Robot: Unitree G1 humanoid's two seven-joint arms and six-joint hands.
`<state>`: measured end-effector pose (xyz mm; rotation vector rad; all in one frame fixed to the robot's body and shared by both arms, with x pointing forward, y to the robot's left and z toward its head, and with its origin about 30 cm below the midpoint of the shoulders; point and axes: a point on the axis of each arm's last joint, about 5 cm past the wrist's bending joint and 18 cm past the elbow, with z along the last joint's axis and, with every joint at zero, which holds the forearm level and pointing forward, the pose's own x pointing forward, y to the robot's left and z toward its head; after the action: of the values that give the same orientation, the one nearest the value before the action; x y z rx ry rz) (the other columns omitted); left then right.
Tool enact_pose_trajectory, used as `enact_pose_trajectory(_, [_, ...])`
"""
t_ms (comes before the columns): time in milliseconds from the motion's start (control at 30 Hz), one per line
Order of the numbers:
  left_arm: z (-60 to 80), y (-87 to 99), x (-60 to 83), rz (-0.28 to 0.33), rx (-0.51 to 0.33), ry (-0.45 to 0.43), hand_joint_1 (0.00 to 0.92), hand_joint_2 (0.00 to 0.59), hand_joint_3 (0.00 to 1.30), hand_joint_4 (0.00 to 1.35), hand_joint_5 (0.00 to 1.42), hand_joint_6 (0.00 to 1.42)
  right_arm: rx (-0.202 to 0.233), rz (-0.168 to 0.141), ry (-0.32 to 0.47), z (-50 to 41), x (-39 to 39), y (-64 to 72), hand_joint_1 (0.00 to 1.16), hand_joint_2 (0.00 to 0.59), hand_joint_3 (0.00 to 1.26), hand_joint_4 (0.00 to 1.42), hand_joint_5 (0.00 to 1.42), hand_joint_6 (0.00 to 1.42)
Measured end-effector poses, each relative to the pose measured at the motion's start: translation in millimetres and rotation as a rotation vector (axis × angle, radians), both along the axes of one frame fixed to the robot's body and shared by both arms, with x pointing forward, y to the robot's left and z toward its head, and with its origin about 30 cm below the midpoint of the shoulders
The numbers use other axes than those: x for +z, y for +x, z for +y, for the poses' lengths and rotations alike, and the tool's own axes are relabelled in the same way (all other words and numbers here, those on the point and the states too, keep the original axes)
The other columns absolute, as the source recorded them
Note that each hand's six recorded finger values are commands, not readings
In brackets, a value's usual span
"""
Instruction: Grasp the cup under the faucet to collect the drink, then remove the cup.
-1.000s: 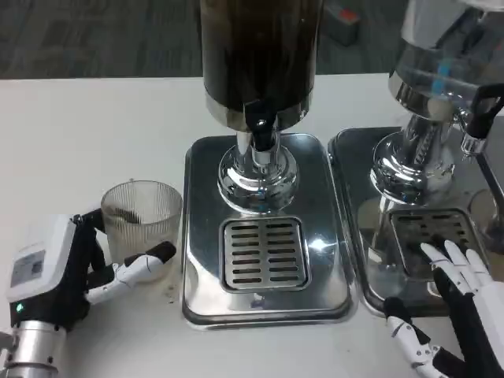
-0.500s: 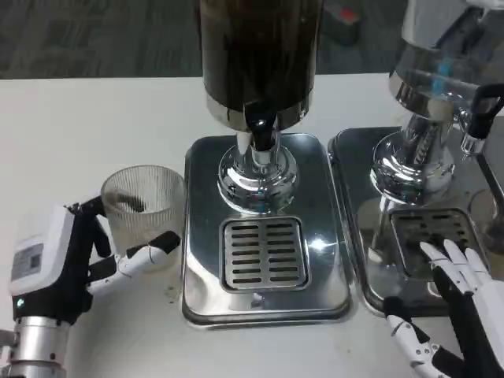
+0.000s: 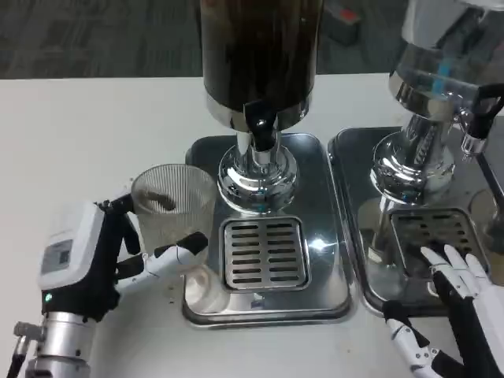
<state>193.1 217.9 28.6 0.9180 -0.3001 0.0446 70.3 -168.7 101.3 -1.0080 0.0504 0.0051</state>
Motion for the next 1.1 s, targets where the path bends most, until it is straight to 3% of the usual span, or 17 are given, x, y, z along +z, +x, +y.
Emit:
enact_pose_trajectory(833, [-31.1,15.0,-1.5,0.029,-0.121,0.004,0.277,0.131,0.65,0.77,1.05,1.42,-0.02,0.012,0.016,3.4,1.0,-7.6,0.22,0.387,0.16,0.06,0.04,0.22])
enact_pose_trajectory(1100, [-37.8,21.8,-0.8,0.037,-0.136,0.005,0.275,0.13,0.65,0.77,1.04,1.42,-0.022,-0.007,0.023,5.3,4.3,-7.2,0.22,0.387,0.16,0.06,0.04,0.22])
